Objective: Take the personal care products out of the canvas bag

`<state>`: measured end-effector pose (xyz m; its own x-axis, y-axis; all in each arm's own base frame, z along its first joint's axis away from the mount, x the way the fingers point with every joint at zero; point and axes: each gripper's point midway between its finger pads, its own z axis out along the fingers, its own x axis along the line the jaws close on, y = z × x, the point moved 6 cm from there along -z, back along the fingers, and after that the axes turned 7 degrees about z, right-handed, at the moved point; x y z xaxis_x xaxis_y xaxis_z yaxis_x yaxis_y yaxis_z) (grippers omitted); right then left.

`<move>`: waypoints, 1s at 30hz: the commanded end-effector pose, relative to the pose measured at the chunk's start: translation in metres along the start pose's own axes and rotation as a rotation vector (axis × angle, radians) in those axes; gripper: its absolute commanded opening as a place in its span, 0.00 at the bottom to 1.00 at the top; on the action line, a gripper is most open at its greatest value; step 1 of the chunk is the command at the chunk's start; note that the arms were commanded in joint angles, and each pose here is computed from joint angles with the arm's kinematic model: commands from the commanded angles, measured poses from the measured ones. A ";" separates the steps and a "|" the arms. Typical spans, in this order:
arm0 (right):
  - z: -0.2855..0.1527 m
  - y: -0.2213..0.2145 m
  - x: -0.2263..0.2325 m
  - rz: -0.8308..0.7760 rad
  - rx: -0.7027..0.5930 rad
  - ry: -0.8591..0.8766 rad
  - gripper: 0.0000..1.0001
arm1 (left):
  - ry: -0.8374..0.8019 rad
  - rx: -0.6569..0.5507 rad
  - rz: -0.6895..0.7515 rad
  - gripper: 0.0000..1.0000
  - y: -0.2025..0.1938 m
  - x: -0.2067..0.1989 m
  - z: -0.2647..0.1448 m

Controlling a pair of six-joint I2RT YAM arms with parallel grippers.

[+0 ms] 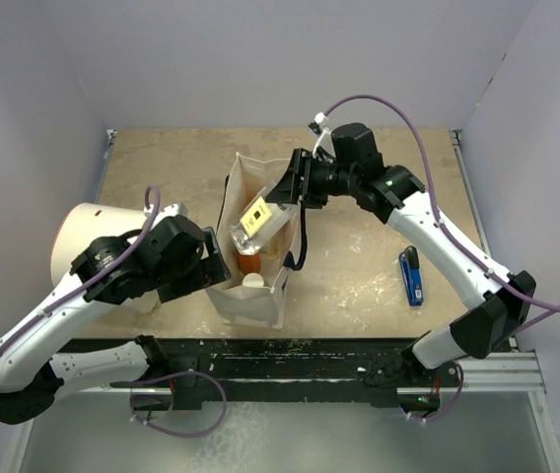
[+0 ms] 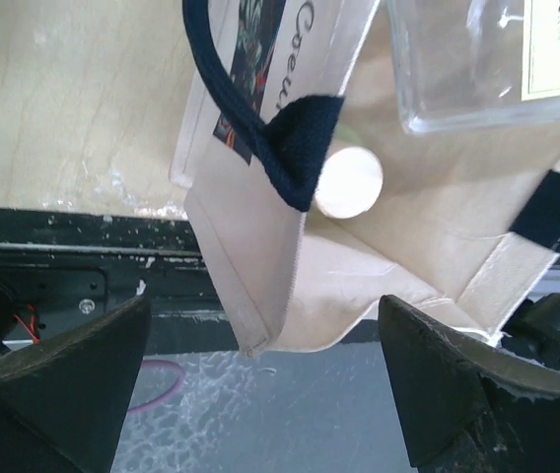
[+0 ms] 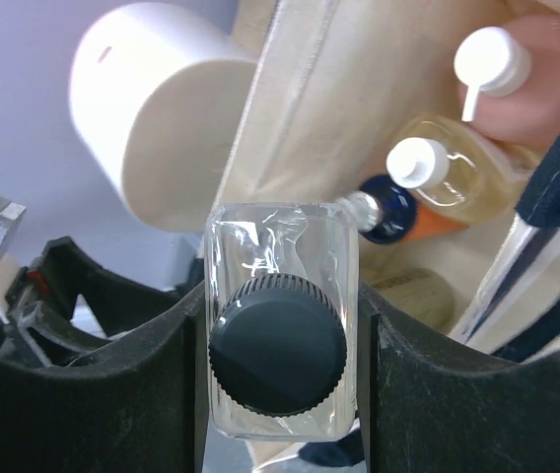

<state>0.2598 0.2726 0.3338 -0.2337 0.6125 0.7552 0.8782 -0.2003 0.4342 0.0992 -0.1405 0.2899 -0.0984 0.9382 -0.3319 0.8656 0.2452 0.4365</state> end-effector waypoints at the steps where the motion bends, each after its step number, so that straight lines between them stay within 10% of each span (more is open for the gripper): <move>1: -0.071 0.029 0.082 0.010 -0.113 0.365 0.00 | 0.012 -0.129 0.064 0.99 0.024 -0.001 -0.018; 16: -0.108 0.068 0.066 0.201 -0.314 0.468 0.00 | 0.015 -0.294 0.142 0.99 0.059 -0.011 -0.044; 30: -0.143 0.146 -0.002 0.383 -0.567 0.337 0.00 | 0.032 -0.399 0.514 0.99 0.108 -0.055 -0.050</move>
<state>0.3241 0.1513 0.4131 0.0066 0.2491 0.9685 0.6618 -0.7271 0.1825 0.1674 -0.1573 0.3835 0.1908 0.9793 -0.0670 0.6214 -0.0676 0.7806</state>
